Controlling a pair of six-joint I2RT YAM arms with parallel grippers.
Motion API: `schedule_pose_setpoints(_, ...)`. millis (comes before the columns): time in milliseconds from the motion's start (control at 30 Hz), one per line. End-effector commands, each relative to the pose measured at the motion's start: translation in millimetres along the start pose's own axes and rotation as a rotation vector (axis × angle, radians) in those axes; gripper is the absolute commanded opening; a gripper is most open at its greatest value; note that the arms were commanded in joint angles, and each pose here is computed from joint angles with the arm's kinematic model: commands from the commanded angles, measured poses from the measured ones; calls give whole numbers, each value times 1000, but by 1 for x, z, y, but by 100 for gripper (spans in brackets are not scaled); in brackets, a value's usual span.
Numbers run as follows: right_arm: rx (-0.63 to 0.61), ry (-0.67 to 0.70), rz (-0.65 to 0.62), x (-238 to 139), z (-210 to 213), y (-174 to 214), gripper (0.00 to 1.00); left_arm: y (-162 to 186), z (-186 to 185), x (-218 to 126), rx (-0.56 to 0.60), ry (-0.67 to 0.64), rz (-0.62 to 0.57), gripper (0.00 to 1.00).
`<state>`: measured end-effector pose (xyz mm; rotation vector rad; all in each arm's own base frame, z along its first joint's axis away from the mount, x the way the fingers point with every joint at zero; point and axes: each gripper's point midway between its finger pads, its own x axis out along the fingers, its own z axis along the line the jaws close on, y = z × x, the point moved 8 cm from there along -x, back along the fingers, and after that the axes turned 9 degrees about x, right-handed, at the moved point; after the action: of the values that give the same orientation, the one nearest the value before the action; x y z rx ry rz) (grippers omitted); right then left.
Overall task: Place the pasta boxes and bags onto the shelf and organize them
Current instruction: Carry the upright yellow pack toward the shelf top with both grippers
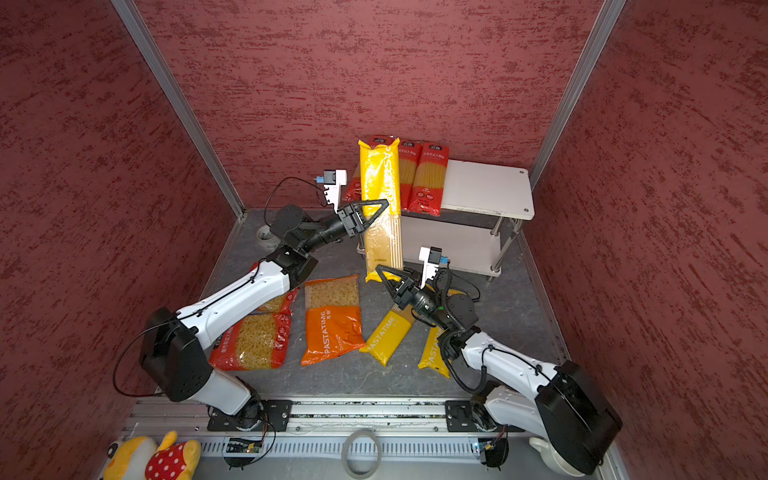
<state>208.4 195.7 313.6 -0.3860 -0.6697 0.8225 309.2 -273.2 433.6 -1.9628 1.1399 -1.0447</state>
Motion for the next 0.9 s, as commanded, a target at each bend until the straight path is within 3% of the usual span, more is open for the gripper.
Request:
schedule_pose_setpoints(0,-68,-105,-113,1,25,-26,9,-23,-14,9,42,40,-73,29)
schedule_pose_setpoints(100,-79,-99,-136,-1,27,-35,6,-23,-6,16,19,23,-63,40)
schedule_pose_setpoints(433,-105,-91,-189,0,45,-71,0,-21,3,34,-10,-5,-16,61)
schedule_pose_setpoints(633,-110,-68,-204,0,58,-105,0,-17,10,37,-26,-18,8,67)
schedule_pose_setpoints(867,-114,69,-180,2,74,-148,0,-15,13,31,-31,-30,9,69)
